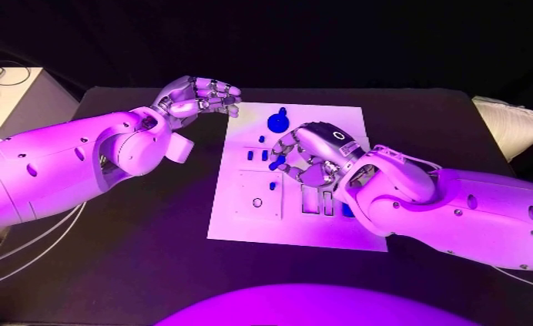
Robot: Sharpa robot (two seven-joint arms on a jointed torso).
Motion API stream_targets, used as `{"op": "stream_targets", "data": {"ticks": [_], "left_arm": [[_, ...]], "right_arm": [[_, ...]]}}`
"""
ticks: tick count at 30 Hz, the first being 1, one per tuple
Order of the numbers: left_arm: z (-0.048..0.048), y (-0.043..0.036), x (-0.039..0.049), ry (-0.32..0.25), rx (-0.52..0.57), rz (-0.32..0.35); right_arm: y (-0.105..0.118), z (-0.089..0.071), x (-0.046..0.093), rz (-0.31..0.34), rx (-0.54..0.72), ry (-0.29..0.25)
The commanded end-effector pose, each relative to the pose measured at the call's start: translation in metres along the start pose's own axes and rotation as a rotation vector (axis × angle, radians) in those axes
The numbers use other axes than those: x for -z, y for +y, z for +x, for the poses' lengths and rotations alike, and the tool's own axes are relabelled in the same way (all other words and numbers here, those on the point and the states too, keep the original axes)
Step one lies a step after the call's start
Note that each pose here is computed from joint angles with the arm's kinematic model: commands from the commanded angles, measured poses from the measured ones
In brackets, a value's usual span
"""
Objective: Assemble the parts on the task board
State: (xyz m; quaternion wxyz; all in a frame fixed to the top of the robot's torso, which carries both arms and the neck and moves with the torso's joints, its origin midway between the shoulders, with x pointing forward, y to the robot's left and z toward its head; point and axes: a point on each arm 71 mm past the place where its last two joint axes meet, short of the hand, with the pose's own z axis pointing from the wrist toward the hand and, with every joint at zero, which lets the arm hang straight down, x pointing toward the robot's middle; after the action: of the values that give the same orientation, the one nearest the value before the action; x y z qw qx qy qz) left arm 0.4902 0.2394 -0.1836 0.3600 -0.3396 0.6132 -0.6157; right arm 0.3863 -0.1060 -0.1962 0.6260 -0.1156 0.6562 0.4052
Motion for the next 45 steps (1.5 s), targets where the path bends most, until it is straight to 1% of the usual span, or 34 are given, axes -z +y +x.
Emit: {"op": "stream_targets", "data": {"ticks": [1,4,10,17,22,32,45], "left_arm": [[0.0037,-0.0006,-0.0015,0.02,0.016,0.007],[0.0046,-0.0005,-0.0021,0.022,0.017,0.008],[0.0063,-0.0004,-0.0031,0.026,0.019,0.007],[0.0072,-0.0004,-0.0035,0.029,0.02,0.008],[0.0073,-0.0004,-0.0035,0.029,0.02,0.008],[0.0068,-0.0004,-0.0033,0.028,0.019,0.007],[0.0063,-0.0004,-0.0029,0.027,0.019,0.006]], "right_arm": [[0.011,0.012,-0.003,-0.064,0.002,0.028],[0.017,0.021,-0.005,-0.079,-0.004,0.057],[0.024,0.041,-0.008,-0.094,-0.003,0.134],[0.023,0.054,-0.009,-0.084,0.036,0.196],[0.022,0.059,-0.009,-0.069,0.065,0.209],[0.02,0.062,-0.009,-0.059,0.082,0.225],[0.017,0.066,-0.01,-0.047,0.103,0.234]]}}
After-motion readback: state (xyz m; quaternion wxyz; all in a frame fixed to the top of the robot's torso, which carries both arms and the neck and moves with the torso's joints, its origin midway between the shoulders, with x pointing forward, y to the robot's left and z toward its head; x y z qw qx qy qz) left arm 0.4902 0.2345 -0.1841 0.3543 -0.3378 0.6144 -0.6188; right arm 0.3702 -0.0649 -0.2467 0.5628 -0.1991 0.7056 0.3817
